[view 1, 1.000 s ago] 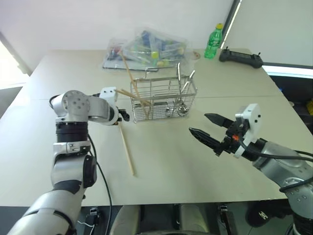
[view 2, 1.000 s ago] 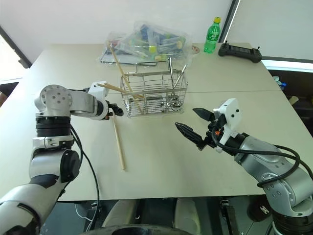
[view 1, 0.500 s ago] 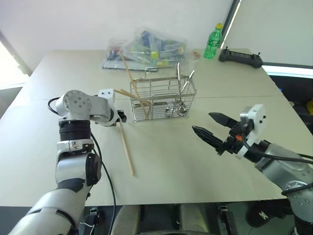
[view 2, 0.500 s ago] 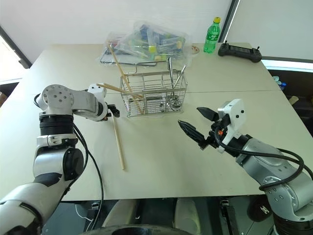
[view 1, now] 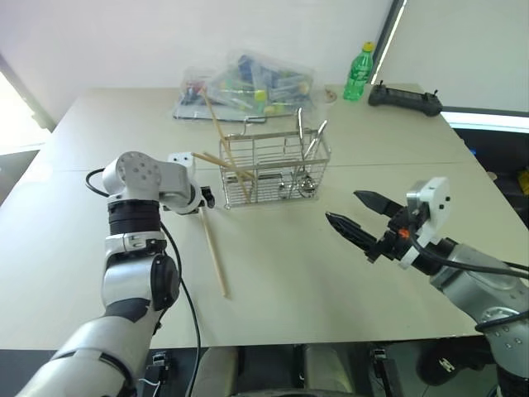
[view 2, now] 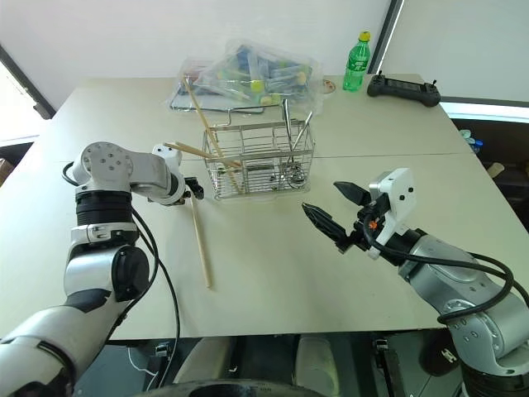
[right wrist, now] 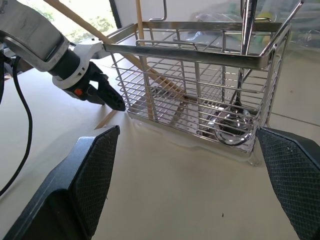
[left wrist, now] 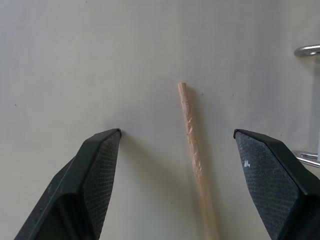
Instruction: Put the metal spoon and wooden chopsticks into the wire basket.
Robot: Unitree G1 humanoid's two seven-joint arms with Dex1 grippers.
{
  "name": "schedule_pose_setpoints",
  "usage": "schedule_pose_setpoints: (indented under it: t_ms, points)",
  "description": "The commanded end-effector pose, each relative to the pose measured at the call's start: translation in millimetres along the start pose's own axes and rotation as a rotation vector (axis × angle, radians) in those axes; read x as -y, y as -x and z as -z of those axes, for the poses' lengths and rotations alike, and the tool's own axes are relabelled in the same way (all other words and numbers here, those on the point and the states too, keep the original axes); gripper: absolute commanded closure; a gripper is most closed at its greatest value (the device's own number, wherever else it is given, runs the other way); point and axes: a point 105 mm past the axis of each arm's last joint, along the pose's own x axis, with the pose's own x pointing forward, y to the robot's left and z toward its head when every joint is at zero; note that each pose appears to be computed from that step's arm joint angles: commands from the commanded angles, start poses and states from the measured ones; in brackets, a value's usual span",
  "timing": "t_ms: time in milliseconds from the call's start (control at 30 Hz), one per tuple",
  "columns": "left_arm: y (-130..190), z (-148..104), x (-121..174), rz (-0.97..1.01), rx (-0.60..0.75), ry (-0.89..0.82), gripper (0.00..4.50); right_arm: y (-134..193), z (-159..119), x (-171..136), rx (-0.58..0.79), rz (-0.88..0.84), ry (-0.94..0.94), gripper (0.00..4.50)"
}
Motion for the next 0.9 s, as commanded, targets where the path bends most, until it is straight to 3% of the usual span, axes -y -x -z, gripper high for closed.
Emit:
schedule_pose_setpoints:
  t_ms: [33, 200, 900]
  points:
    - [-8.5, 11.3, 4.9, 0.029, -0.066, 0.002, 1.96, 2.7, -13.1, -6.1, 0.05, -0.009, 0.053, 0.0]
    - [-8.6, 9.0, 4.1, 0.019, -0.071, 0.001, 4.48, 3.0, -14.6, -4.1, 0.052, -0.002, 0.058, 0.0]
    - [0.7, -11.3, -27.4, -0.02, -0.017, 0.139, 4.48, -11.7, -27.7, 0.5, 0.071, -0.039, 0.107, 0.0]
